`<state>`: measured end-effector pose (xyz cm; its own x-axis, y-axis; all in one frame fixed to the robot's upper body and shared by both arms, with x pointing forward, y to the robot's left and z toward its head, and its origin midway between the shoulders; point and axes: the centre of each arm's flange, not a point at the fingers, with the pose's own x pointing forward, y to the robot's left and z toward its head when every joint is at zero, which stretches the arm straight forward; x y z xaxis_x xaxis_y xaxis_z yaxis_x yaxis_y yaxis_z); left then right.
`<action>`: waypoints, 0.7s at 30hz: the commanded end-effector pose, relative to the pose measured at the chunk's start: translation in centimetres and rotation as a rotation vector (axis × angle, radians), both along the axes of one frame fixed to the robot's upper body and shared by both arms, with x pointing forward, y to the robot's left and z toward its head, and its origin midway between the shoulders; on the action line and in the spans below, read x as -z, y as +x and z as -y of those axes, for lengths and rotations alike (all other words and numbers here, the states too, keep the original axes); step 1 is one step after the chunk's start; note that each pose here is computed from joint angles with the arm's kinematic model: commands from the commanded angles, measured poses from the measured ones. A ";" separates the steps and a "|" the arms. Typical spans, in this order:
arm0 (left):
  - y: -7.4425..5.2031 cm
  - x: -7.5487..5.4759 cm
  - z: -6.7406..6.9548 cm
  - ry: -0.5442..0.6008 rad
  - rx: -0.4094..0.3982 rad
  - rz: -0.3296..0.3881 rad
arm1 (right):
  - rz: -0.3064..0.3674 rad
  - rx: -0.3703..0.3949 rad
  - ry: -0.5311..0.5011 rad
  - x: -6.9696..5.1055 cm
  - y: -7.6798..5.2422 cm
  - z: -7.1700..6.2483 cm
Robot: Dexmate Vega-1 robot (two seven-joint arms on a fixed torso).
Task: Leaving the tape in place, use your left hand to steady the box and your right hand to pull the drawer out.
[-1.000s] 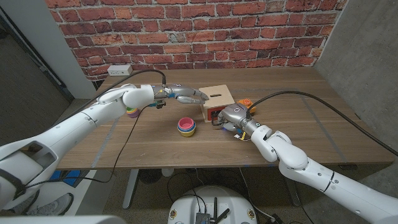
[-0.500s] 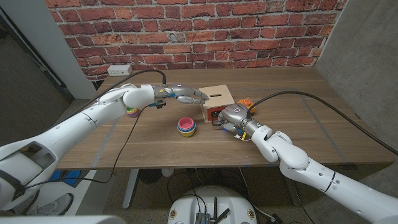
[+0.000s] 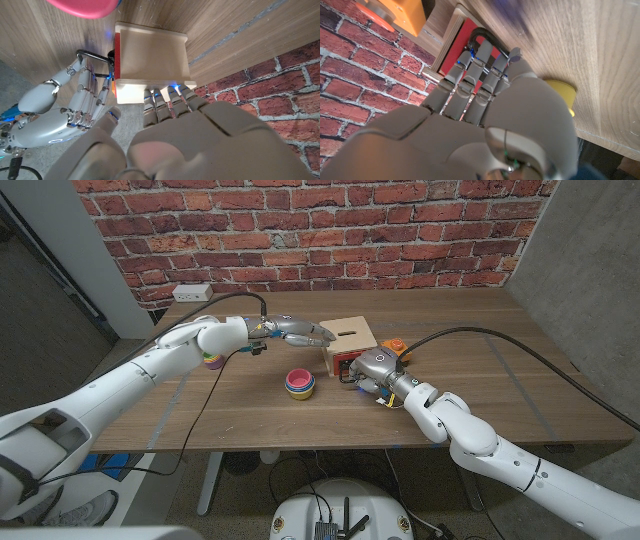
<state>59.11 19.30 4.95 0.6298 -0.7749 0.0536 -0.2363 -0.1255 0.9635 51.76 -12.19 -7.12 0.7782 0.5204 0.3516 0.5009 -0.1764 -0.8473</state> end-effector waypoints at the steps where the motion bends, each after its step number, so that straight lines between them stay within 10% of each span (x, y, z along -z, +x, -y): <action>1: -0.3 0.0 -0.3 -0.007 -0.001 0.010 | 0.006 0.003 -0.006 0.1 -0.6 -0.3; 21: -0.4 0.3 -0.8 -0.009 0.001 0.007 | -0.001 0.013 -0.010 0.5 -1.3 -0.7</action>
